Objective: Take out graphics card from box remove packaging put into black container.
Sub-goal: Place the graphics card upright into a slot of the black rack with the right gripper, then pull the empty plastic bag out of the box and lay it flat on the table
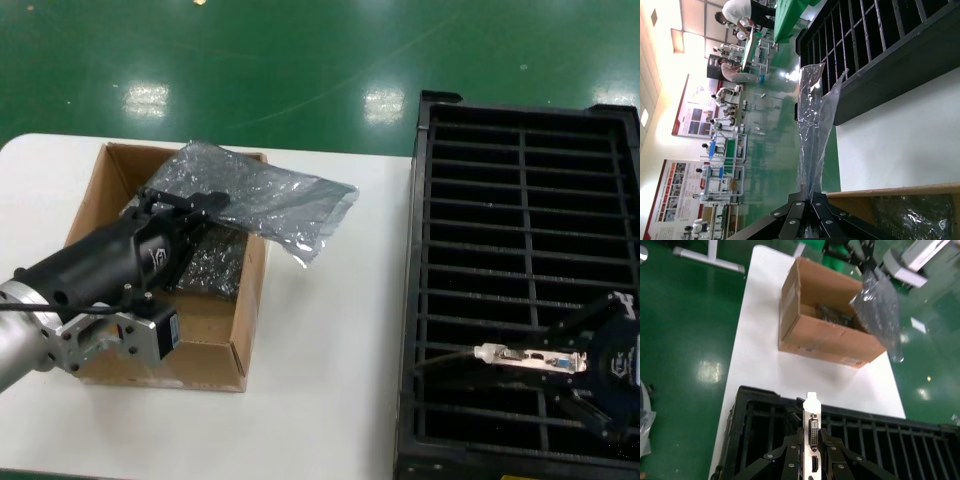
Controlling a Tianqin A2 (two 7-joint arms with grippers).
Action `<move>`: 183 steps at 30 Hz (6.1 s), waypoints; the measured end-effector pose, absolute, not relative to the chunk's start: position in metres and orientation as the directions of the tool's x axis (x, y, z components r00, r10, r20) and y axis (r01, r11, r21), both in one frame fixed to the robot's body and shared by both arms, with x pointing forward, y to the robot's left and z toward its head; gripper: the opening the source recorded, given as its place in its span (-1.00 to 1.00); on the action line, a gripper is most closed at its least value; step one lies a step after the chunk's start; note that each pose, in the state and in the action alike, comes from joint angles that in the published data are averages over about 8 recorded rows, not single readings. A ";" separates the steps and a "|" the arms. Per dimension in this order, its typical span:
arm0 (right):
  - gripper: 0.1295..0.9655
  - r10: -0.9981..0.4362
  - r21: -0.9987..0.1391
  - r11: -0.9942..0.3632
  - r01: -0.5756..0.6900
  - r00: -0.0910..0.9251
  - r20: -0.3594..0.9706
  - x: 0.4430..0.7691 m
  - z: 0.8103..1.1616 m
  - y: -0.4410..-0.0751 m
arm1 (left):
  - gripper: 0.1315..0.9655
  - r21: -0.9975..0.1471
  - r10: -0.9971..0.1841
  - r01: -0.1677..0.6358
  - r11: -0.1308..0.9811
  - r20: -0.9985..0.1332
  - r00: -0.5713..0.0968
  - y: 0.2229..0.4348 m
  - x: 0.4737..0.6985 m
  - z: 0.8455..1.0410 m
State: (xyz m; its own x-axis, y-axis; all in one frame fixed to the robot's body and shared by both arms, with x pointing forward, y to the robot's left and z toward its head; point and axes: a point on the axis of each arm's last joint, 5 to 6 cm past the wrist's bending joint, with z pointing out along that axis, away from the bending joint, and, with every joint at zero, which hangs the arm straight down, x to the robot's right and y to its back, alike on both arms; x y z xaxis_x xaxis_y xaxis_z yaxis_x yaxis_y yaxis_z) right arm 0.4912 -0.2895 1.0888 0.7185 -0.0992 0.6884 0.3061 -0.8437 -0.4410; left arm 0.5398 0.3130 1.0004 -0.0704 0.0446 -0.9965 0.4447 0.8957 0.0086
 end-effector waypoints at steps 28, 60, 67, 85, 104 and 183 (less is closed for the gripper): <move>-0.86 -0.130 -0.403 -0.894 0.194 0.750 0.649 0.502 1.089 -0.278 | -0.98 0.009 0.045 0.445 0.896 -0.997 -0.070 0.313 0.540 1.000; -0.85 -0.001 -0.278 -0.923 0.265 0.723 0.691 0.513 1.080 -0.247 | -0.98 0.009 0.045 0.445 0.896 -0.997 -0.070 0.313 0.540 1.000; -0.81 0.025 -0.250 -0.926 0.284 0.705 0.709 0.514 1.079 -0.244 | -0.98 0.009 0.045 0.445 0.896 -0.997 -0.070 0.313 0.540 1.000; -0.23 -0.051 -0.316 -0.898 0.308 0.639 0.767 0.509 1.078 -0.258 | -0.98 0.009 0.045 0.445 0.896 -0.997 -0.070 0.313 0.540 1.000; 0.62 -0.558 -0.697 -0.703 0.139 0.500 0.663 0.506 1.033 -0.346 | -0.98 0.009 0.045 0.445 0.896 -0.997 -0.070 0.313 0.540 1.000; 1.00 -0.561 -0.700 -0.701 0.138 0.500 0.660 0.506 1.032 -0.347 | 0.10 -0.889 -0.879 0.241 0.390 -0.437 -0.191 0.301 0.576 1.091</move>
